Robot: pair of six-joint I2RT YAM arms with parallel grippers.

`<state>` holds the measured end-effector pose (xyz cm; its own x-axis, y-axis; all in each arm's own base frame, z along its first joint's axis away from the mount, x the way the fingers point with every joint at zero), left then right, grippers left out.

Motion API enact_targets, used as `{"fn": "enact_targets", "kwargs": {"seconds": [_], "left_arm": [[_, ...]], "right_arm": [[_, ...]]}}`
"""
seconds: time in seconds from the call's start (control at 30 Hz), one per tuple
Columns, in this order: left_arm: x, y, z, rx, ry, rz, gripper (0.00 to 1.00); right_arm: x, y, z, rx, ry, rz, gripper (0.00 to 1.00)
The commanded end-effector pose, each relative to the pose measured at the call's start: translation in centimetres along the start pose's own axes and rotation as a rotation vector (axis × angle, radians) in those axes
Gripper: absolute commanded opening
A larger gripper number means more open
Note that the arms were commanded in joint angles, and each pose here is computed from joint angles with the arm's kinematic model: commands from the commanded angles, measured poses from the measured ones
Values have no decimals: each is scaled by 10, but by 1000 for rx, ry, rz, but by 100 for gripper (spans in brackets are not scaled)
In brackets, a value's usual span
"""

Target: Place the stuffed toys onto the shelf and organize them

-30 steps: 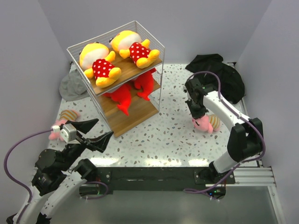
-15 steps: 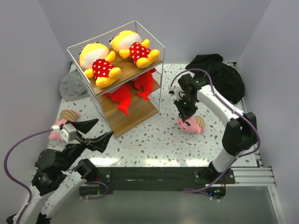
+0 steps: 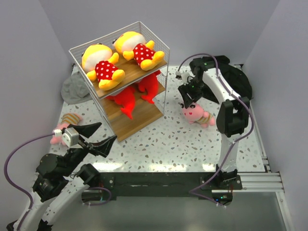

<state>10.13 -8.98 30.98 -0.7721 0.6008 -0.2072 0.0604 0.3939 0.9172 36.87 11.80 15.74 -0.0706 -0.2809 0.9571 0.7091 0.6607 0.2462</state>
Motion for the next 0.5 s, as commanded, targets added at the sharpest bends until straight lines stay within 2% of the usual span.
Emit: {"fn": "enact_targets", "kwargs": {"seconds": [0.0,0.13,0.33,0.43,0.47], "left_arm": [[8,13,-6,12,-40,-77,100],[9,13,-5,12,-34,-80,100],[11,15,-6,14,-37,-91,100],[12,15,-5,14,-36,-96,100],[12,16,-5,15,-35,-99,100]], "right_arm": [[10,20,-29,27,-61,-49,56],[17,38,-48,13,-159,-91,61],[46,65,-75,-59,-313,-281,72],[63,69,-90,-122,-421,-325,72],[67,65,-94,-188,-464,-320,72]]}}
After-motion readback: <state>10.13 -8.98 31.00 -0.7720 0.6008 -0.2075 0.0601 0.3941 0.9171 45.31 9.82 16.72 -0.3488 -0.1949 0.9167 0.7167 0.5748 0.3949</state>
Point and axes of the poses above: each gripper's point midway between its finger pads, its own x axis back along the fingers, its own z axis along the line the jaws close on, y = z × x, the point moved 4 cm from there along x, back along the fingers, and after that the axes turned 8 degrees about x, right-handed, at the moved point
